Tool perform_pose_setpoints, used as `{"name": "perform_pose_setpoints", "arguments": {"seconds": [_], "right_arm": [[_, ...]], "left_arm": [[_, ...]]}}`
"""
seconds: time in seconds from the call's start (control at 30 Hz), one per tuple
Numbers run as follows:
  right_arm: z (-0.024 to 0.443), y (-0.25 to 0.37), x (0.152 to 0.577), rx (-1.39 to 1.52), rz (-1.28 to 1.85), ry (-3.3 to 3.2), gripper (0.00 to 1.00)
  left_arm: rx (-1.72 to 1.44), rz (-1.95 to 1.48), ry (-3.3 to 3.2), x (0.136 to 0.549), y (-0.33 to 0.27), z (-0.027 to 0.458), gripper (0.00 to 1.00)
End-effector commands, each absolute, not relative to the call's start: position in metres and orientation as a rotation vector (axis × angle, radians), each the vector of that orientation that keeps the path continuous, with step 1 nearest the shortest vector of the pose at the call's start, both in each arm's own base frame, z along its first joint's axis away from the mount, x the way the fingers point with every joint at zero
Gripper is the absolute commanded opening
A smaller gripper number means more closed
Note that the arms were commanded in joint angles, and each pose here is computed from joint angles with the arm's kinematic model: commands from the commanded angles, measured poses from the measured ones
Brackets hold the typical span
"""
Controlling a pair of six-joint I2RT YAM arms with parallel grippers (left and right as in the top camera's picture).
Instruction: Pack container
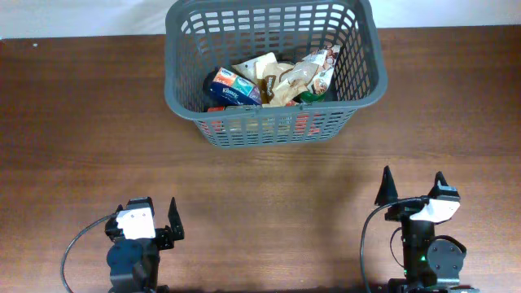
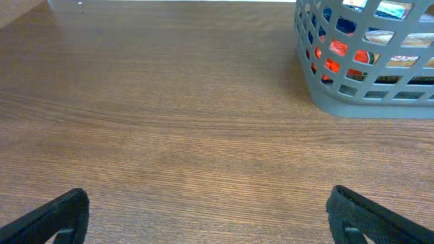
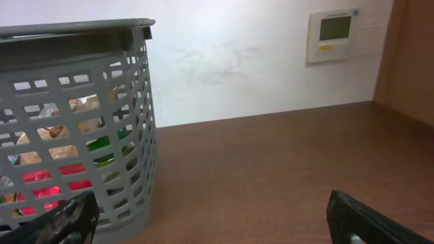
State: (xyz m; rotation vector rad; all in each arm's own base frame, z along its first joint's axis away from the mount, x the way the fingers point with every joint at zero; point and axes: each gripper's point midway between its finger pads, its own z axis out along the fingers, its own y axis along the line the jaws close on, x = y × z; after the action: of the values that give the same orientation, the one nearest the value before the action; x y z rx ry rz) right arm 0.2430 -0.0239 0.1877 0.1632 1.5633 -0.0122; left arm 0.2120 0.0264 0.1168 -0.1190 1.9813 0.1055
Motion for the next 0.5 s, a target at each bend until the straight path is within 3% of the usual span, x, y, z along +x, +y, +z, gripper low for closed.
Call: {"name": "perform_pose_setpoints", "arguments": {"seconds": [0.0, 0.47], "right_arm": [[0.172, -0.022, 0.245, 0.165, 0.013, 1.584, 0.99], [0.162, -0.013, 0.246, 0.111, 0.041, 1.621, 0.99]], "left_arm": [[-0.14, 0.111, 1.974, 0.212, 0.029, 0.116, 0.99], [-0.14, 0.112, 1.974, 0.212, 0.029, 0.116, 0.99]]}}
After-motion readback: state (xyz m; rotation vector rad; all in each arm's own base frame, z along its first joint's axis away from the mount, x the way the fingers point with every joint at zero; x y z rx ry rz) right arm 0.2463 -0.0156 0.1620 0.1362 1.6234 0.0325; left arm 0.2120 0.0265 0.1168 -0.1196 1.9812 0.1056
